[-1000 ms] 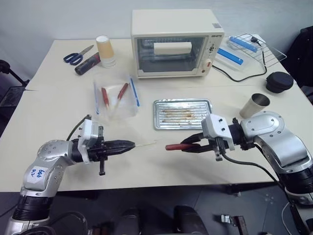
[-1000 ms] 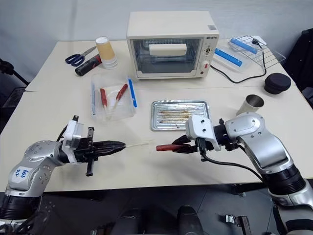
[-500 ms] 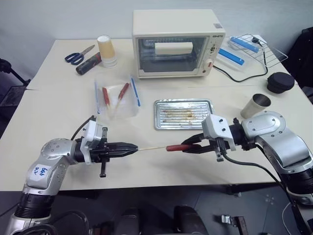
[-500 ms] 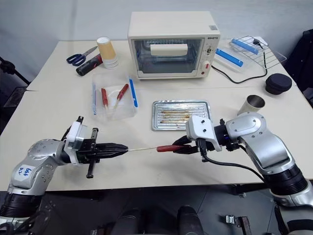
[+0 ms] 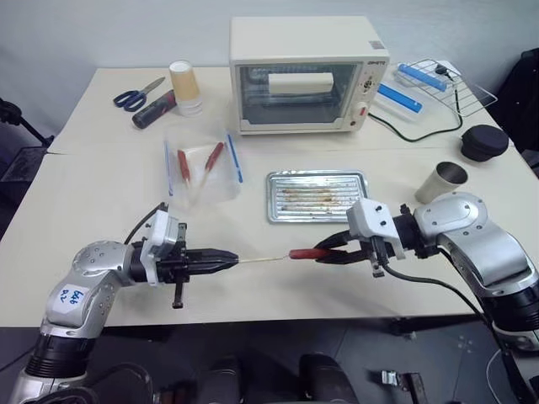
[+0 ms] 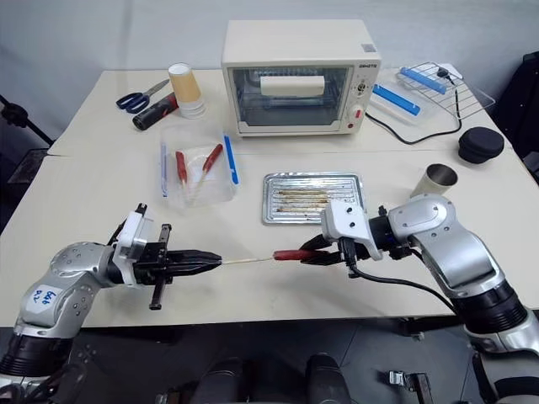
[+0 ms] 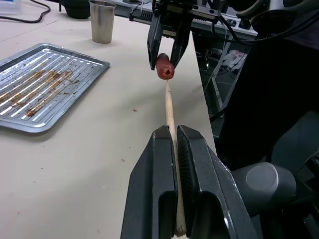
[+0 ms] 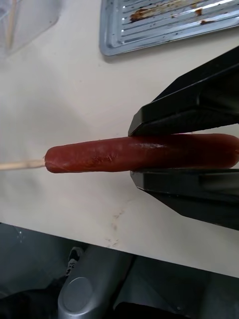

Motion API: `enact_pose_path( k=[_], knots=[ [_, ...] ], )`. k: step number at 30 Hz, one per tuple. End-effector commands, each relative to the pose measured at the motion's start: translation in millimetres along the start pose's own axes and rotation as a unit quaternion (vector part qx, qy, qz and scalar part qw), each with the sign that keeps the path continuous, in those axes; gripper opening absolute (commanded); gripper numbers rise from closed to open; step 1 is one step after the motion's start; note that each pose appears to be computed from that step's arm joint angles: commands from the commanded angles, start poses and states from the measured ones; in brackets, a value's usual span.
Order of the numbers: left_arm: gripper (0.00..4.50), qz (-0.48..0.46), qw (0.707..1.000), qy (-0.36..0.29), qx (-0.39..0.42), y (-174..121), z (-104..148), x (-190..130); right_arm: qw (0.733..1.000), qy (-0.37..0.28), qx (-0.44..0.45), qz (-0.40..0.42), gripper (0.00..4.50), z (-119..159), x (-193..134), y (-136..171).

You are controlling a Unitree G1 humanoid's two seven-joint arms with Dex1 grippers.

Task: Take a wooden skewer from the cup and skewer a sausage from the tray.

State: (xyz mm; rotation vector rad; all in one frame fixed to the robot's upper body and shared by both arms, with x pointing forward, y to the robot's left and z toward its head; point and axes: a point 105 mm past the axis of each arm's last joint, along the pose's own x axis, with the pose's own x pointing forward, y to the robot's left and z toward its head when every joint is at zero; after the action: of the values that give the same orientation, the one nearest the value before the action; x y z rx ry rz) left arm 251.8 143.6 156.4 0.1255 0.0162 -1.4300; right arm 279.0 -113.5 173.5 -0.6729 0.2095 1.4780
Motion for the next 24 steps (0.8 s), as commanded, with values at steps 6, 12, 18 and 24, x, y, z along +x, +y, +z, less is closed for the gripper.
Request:
enact_pose_path(
  k=[6, 12, 18, 24],
  knots=[
    [0.00, -0.007, 1.000, -0.001, 0.018, -3.5, 8.3, 1.9, 1.000, -0.002, -0.026, -0.003, 0.91, 6.7, -5.0, -1.0],
    [0.00, -0.006, 1.000, -0.001, 0.019, -2.3, 8.6, 1.6, 1.000, 0.004, -0.027, 0.004, 0.91, 5.4, -4.1, 1.1],
    [0.00, -0.010, 1.000, -0.002, 0.018, -2.9, 8.8, 3.4, 1.000, 0.007, -0.024, 0.004, 0.91, 3.6, -2.2, 1.4],
    [0.00, -0.011, 1.000, -0.002, 0.018, -3.1, 8.7, 4.5, 1.000, 0.008, -0.022, 0.005, 0.91, 3.3, -0.9, 1.7]
  ],
)
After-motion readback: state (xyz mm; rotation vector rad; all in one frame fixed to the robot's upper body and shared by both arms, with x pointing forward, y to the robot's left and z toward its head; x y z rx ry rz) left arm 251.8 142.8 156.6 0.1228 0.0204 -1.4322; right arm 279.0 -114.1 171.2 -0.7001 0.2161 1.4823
